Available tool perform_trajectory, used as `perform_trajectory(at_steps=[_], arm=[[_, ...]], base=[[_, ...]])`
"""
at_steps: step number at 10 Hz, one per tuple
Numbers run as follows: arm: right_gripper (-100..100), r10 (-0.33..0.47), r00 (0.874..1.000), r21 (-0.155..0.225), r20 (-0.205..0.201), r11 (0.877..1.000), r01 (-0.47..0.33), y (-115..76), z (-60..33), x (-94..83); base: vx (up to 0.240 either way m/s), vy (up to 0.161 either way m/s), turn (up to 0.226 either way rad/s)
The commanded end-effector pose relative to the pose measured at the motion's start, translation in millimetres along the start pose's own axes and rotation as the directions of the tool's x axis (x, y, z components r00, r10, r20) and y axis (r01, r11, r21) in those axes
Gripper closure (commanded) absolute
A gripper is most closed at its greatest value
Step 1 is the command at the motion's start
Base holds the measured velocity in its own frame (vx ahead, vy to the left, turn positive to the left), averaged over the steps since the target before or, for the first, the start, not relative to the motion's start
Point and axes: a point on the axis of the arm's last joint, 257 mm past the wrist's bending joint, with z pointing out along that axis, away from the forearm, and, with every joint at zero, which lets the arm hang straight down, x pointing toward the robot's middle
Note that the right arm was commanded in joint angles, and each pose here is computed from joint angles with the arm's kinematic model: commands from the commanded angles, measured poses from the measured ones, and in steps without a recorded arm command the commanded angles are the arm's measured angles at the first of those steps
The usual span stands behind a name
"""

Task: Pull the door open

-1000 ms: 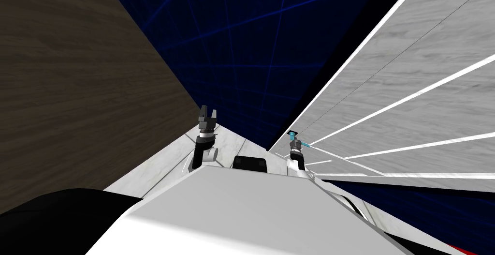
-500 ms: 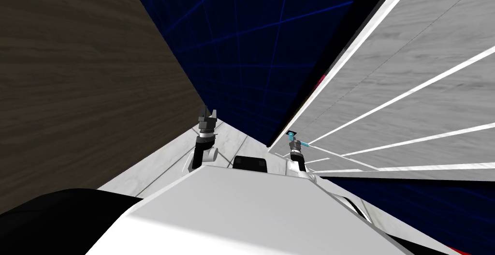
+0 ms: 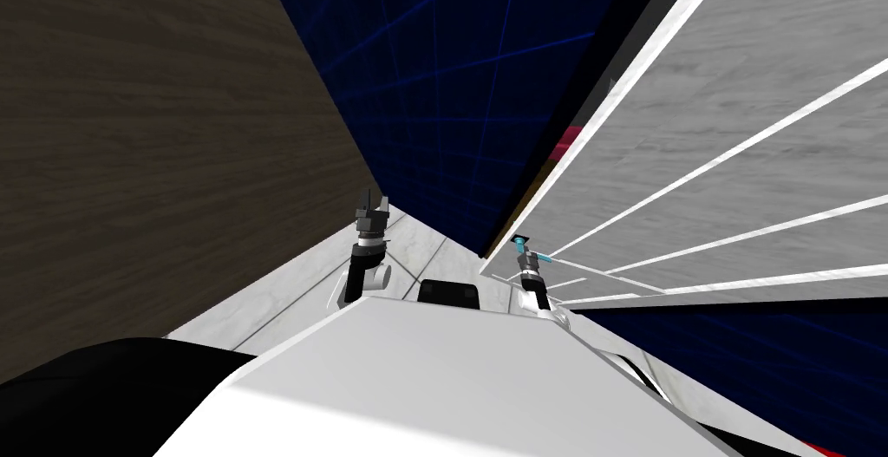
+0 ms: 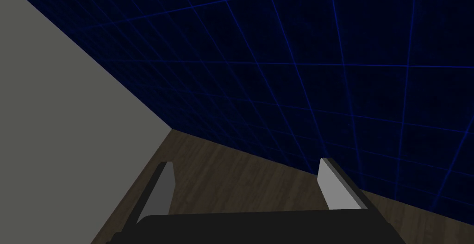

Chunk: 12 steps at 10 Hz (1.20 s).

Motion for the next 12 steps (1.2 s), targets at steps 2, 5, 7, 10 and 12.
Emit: perform_trajectory(at_steps=[2,5,7,10,12], arm=[[100,0.0,1.0,-0.001,-0.004,1.0,0.0,0.4,0.9,0.7],[100,-0.001,1.0,-0.003,-0.011,1.0,0.001,1.3,2.8,1.9],[100,-0.001,1.0,-0.004,-0.016,1.0,0.001,2.0,4.0,2.7],[100,-0.002,1.0,-0.007,-0.025,1.0,0.002,3.1,6.1,3.9],[100,-0.002,1.0,-0.007,-0.027,1.0,0.001,3.3,6.9,5.6]], base=[[-0.174,-0.018,0.128],[-0.23,-0.053,0.181],[-0.232,-0.06,0.156],[-0.246,-0.07,0.198],[-0.167,-0.043,0.09]])
